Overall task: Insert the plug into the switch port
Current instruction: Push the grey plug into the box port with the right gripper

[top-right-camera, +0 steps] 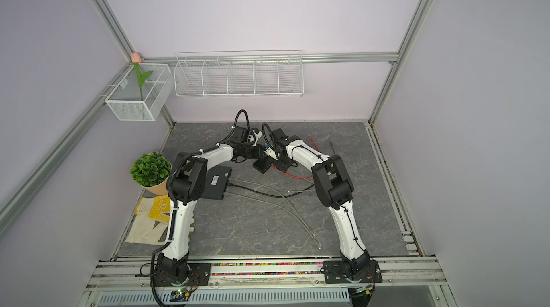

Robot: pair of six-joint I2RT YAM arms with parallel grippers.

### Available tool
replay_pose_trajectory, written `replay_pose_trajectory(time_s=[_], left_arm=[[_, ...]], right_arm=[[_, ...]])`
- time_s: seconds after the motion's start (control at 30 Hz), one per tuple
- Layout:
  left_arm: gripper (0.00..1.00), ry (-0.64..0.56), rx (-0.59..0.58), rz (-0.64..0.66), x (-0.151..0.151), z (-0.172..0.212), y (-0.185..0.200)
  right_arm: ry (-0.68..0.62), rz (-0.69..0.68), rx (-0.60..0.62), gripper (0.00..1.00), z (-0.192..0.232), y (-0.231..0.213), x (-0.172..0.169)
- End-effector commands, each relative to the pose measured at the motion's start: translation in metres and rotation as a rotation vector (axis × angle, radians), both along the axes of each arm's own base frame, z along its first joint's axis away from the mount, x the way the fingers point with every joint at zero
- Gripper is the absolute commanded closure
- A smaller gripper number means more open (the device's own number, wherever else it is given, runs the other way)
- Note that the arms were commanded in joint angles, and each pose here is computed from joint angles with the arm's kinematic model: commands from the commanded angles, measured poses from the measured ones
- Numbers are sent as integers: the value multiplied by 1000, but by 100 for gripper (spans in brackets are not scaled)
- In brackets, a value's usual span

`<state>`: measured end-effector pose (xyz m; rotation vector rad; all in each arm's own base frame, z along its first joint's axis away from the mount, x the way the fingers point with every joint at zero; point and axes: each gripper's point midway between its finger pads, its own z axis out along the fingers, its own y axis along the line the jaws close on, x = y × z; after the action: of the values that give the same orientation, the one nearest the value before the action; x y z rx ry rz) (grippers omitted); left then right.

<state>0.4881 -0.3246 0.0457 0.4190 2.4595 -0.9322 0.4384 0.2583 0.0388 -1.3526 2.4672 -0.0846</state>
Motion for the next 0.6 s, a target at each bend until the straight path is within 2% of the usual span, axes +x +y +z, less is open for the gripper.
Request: replay_pose_trajectory(time_s=[0.0, 0.3, 0.57], left_arm=[[66, 133, 3, -140, -47, -27, -26], [66, 133, 10, -169, -52, -26, -29], [66, 135, 11, -181, -54, -29, -32]], right_arm=[[-160, 62, 108, 93, 33, 29, 25], [-209, 78, 97, 93, 37, 29, 33], [-209, 91, 144, 93, 44, 36, 29]])
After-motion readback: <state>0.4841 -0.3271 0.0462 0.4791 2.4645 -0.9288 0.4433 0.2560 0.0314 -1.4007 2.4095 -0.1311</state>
